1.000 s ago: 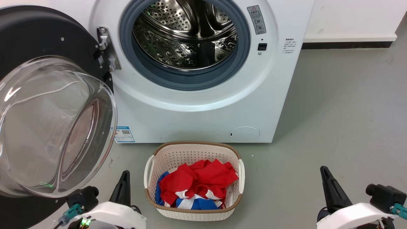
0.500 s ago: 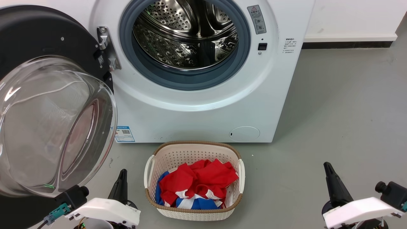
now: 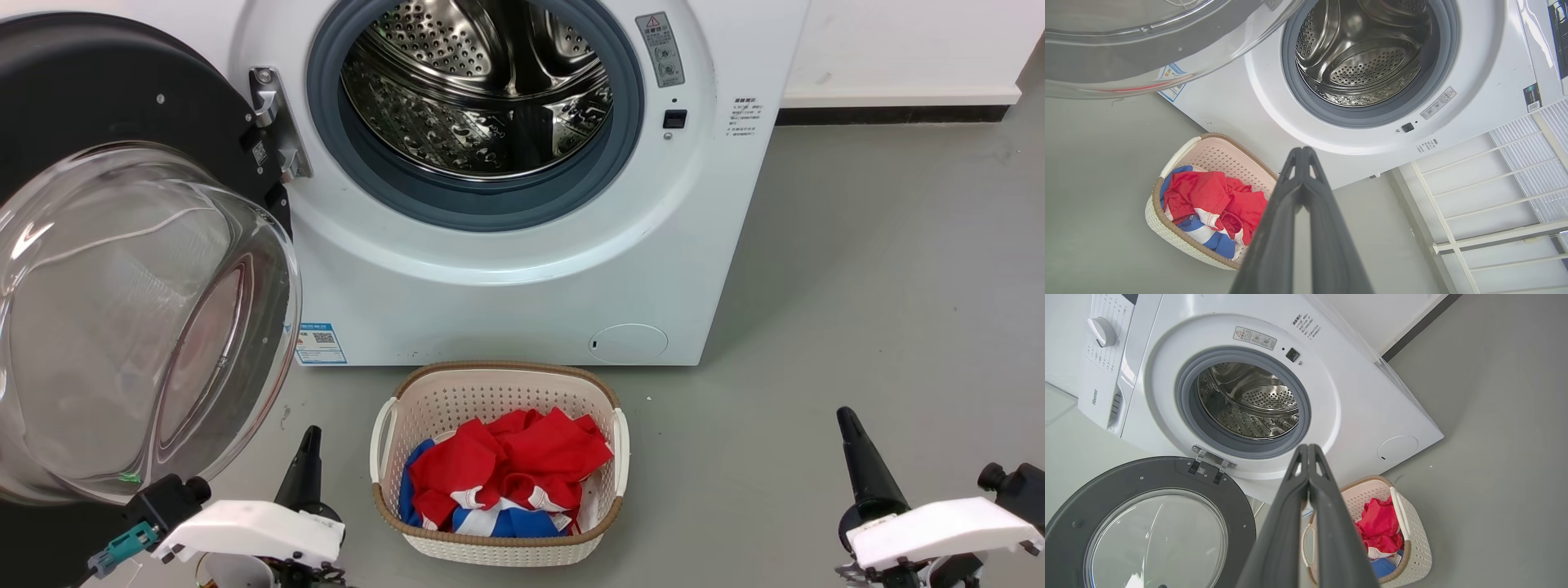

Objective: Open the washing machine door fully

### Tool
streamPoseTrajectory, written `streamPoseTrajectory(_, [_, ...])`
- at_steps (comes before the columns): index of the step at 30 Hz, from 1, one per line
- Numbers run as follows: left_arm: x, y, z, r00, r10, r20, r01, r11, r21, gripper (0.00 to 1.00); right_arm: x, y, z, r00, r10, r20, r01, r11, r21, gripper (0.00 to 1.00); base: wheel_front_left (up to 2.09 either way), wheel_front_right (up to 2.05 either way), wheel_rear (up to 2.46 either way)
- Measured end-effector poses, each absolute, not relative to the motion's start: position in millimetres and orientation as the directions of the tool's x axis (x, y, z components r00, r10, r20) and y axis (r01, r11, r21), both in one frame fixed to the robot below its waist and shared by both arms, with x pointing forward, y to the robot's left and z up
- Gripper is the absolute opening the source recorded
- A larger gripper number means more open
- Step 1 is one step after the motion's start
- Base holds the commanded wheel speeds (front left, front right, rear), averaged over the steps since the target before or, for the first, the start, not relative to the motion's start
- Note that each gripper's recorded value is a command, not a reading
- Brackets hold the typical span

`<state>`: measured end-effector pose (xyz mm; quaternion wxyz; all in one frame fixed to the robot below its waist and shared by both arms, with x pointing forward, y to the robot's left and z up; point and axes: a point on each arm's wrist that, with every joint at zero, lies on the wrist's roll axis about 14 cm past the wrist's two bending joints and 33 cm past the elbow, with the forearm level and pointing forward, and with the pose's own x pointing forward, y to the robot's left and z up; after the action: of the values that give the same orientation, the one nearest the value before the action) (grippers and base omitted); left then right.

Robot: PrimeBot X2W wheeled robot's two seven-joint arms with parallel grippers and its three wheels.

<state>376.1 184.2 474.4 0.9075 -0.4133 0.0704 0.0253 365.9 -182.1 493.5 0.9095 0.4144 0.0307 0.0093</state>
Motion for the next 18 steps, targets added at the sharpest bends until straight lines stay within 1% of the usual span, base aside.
streamPoseTrajectory(18, [379.3, 187.4, 479.1, 0.991, -0.016, -0.136, -0.111, 0.485, -0.867, 0.00, 370.9, -187.4, 494.0, 0.998, 0.029, -0.049, 0.028, 0.489, 0.872, 0.00, 0.00, 0.00, 0.00])
